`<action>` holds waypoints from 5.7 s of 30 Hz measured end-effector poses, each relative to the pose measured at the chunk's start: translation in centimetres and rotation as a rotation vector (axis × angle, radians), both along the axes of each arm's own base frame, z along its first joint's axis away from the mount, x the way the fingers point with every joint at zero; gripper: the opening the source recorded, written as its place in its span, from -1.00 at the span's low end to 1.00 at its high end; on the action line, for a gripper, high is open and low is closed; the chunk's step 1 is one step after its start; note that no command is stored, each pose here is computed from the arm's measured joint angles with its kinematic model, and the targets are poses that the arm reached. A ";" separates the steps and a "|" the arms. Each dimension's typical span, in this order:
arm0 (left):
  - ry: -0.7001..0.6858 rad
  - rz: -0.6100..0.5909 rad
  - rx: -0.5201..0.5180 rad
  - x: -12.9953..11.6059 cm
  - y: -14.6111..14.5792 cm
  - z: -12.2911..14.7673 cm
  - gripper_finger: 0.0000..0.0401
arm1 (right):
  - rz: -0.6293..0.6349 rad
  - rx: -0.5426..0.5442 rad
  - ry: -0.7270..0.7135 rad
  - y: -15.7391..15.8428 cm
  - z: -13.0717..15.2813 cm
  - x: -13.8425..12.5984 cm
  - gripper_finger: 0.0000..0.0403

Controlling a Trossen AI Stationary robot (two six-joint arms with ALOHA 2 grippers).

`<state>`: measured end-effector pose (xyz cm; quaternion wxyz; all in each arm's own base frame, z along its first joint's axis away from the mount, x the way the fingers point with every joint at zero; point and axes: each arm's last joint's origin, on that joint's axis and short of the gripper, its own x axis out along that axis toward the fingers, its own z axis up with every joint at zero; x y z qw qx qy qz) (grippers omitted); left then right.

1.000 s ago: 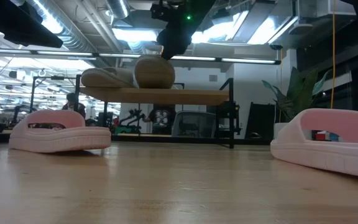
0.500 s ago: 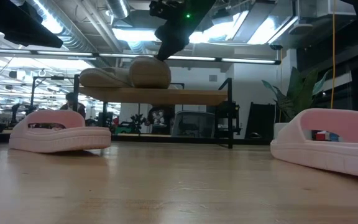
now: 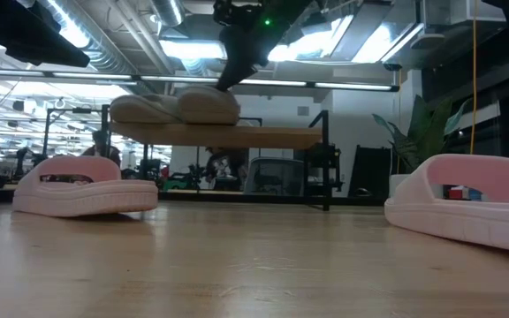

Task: Pick and place slides into the shelf
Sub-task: Put the gray slipper on the shelf, then put the left pink slipper on the shelf

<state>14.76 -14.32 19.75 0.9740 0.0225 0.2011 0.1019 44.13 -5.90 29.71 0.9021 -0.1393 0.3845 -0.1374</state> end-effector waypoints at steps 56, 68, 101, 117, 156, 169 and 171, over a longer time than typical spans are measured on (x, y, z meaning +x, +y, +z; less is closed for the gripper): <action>0.024 -0.033 -0.021 0.0 -0.1 -0.1 -0.08 | -0.079 0.074 0.027 -0.8 7.9 -2.8 -0.47; -0.007 0.018 -0.019 0.5 0.3 0.1 -0.08 | -0.207 0.092 0.089 -3.9 3.6 -4.2 -0.98; -0.089 -0.185 -0.056 8.0 12.3 3.3 -0.08 | 0.156 0.137 -0.507 -3.5 0.5 -17.7 -0.98; -0.012 -0.062 -0.021 9.8 15.3 0.9 -0.08 | 0.143 0.128 -0.509 -3.9 0.5 -17.9 -0.98; -0.266 -0.259 0.067 6.8 10.2 8.6 -0.08 | 0.245 0.172 -0.532 -1.9 2.9 -20.7 -0.98; -0.288 -0.284 0.081 5.1 8.0 9.4 -0.08 | 0.422 0.232 -0.510 6.2 5.3 -25.3 -0.99; -0.278 -0.298 0.081 5.0 7.7 9.3 -0.08 | 0.414 0.220 -0.492 7.2 5.1 -25.5 -0.99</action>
